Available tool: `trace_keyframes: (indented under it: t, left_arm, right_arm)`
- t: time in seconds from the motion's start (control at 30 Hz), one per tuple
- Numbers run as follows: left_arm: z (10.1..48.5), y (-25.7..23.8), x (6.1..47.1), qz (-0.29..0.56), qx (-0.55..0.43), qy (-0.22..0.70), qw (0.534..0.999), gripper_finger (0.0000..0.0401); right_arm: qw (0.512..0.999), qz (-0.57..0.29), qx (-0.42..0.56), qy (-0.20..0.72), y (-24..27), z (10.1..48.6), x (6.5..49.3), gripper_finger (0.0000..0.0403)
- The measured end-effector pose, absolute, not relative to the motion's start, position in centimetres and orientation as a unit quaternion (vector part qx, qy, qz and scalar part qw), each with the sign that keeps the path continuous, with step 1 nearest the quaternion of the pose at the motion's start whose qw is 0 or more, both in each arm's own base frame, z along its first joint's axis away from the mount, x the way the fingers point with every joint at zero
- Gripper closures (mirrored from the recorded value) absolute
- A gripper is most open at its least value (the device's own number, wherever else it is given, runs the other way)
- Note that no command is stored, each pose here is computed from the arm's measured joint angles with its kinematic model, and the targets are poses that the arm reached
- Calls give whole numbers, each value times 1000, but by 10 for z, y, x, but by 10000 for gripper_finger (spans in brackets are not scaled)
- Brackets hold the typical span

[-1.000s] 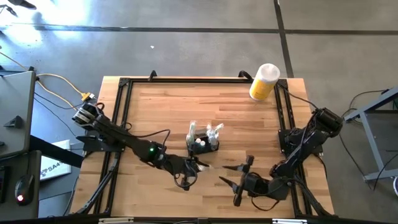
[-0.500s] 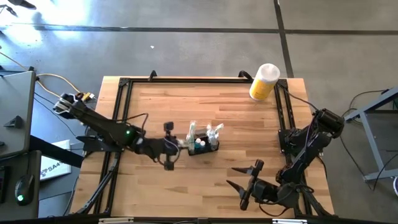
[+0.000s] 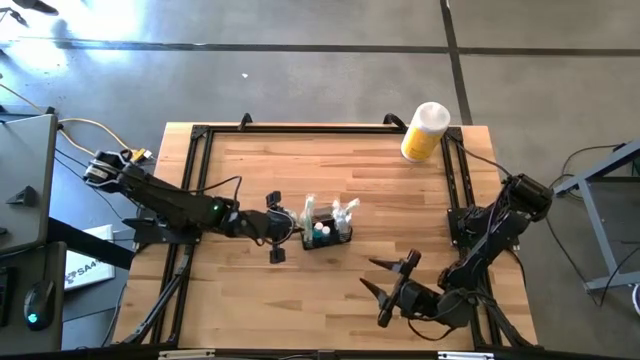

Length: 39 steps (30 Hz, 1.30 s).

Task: Pick & Place toothbrushing station
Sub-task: Put the green toothbrush into the black mesh organizer

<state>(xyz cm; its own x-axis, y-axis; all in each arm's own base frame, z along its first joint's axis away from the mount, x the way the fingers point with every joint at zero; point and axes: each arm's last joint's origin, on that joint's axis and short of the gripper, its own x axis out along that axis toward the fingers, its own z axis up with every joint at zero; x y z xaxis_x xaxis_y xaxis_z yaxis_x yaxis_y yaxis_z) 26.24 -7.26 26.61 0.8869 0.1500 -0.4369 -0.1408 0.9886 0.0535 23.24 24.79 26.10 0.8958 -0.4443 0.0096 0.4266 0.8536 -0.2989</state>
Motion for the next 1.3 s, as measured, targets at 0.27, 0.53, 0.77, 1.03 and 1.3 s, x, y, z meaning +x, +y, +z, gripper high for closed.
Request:
trace_keyframes:
  t: [0.27, 0.53, 0.77, 1.03, 1.3]
  left_arm:
    - [240, -62, 263, 86, -15, 248, 965, 391]
    - [234, -63, 263, 77, -21, 250, 965, 391]
    - [223, -65, 270, 79, -17, 264, 961, 391]
    - [213, -66, 274, 82, -15, 278, 957, 387]
    - [213, -66, 274, 82, -16, 278, 957, 384]
  right_arm:
    - [958, -230, -165, 35, 244, 261, 237, 182]
    - [955, -231, -181, 39, 243, 261, 237, 182]
    - [959, -218, -176, 34, 244, 261, 237, 182]
    - [961, -218, -170, 33, 244, 262, 237, 182]
    - [961, -218, -170, 33, 244, 262, 237, 182]
